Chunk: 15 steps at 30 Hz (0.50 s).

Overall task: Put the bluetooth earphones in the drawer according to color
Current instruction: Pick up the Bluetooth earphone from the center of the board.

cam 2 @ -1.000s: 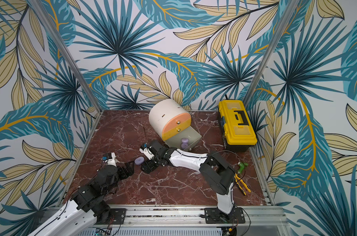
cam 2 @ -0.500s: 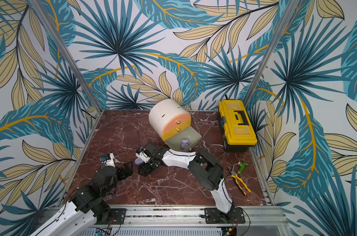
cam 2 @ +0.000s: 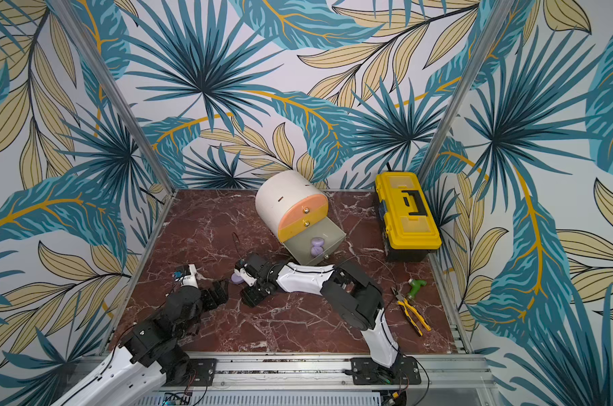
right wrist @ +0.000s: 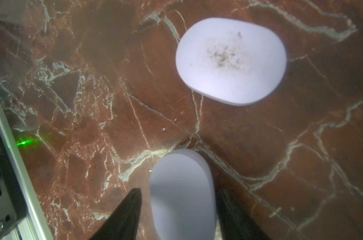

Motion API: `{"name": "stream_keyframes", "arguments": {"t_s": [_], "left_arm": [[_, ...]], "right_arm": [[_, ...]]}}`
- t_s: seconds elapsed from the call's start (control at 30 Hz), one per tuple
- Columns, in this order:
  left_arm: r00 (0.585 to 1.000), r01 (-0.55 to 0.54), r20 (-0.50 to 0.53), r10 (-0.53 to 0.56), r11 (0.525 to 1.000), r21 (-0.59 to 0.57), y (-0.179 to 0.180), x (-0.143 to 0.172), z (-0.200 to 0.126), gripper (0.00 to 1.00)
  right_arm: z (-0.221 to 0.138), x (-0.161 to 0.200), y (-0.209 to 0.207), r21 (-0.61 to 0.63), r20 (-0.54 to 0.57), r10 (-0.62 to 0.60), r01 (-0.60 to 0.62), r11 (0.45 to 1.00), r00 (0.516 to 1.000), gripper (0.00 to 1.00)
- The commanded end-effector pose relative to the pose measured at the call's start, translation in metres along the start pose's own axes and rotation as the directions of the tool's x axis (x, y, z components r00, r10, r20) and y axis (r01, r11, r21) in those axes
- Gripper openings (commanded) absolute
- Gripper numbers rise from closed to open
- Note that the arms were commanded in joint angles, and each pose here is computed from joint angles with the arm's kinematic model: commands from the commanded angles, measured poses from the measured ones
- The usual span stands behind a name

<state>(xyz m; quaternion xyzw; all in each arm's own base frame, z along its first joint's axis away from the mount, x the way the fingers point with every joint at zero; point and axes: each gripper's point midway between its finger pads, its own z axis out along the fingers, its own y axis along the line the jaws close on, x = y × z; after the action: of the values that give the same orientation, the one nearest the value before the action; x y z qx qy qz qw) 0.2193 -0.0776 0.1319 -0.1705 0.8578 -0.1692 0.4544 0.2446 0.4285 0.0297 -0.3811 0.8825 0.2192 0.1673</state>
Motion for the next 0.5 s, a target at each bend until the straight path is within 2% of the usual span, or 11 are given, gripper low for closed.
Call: {"name": "stream_keyframes", "arguments": {"t_s": [0.0,0.17,0.47], "left_arm": [[1.0,-0.017,-0.004,0.017,0.999,-0.035,0.012,0.007,0.003,1.0],[1.0,-0.015,0.001,0.015,0.999,-0.03,0.011,0.005,0.002,1.0],[1.0,-0.017,0.0,0.017,0.999,-0.031,0.011,0.006,0.002,1.0]], "right_arm": [[0.009,0.012,-0.009,0.087,-0.038,0.009,-0.005,0.996,0.999,0.57],[-0.002,0.011,-0.02,0.191,-0.014,0.016,-0.013,0.982,1.0,0.49],[-0.048,-0.007,-0.034,0.246,0.121,0.085,-0.113,0.963,0.989,0.46]]}}
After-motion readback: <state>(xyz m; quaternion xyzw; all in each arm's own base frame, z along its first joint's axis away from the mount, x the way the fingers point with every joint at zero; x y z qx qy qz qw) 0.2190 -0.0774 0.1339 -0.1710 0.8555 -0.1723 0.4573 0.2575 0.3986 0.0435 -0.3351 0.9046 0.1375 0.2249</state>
